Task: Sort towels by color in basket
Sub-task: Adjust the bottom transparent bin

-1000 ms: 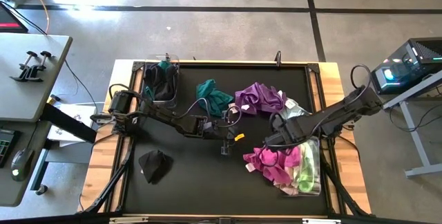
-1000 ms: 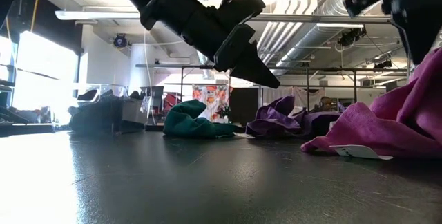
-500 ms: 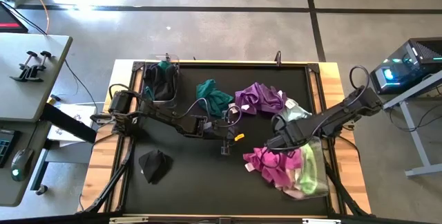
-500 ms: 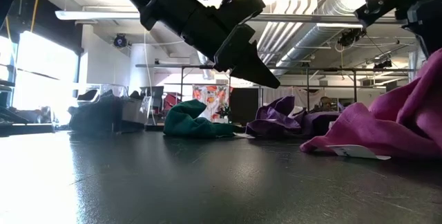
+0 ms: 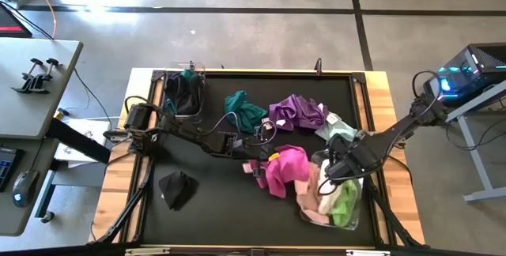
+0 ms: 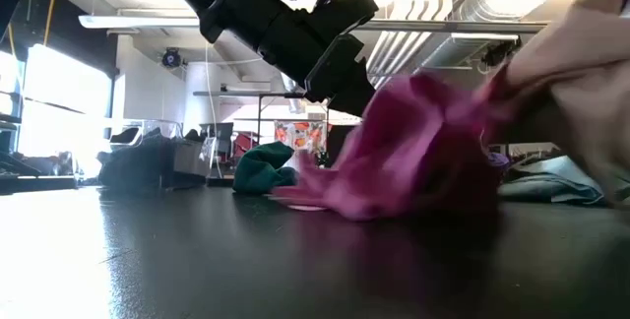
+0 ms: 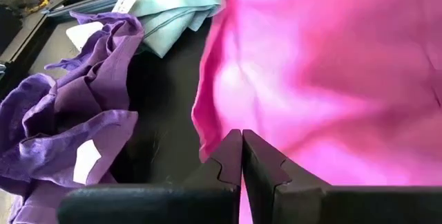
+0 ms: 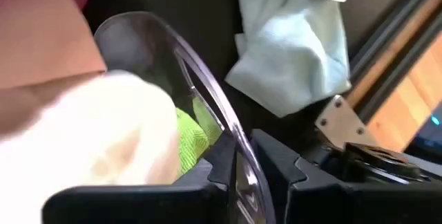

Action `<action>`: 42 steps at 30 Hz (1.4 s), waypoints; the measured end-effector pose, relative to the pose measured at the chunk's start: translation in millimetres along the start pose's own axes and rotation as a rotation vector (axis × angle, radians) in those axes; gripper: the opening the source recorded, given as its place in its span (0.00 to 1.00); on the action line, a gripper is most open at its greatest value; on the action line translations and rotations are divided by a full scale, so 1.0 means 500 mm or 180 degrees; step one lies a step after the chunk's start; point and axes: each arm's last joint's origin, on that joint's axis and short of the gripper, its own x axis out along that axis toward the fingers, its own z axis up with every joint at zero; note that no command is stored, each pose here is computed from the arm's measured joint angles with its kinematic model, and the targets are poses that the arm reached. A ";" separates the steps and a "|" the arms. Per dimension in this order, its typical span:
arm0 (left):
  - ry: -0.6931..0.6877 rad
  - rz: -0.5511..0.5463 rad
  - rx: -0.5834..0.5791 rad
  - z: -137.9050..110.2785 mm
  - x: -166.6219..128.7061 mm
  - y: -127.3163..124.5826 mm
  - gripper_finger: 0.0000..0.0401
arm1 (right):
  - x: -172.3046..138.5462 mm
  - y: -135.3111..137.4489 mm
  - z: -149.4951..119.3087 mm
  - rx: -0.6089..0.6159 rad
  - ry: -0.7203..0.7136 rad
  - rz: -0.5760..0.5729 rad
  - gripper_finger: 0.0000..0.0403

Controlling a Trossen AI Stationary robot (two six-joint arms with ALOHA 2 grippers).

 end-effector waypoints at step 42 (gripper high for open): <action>0.0167 -0.0275 0.0756 0.037 -0.090 -0.046 0.00 | 0.145 0.021 -0.134 -0.0461 -0.0656 0.0369 0.22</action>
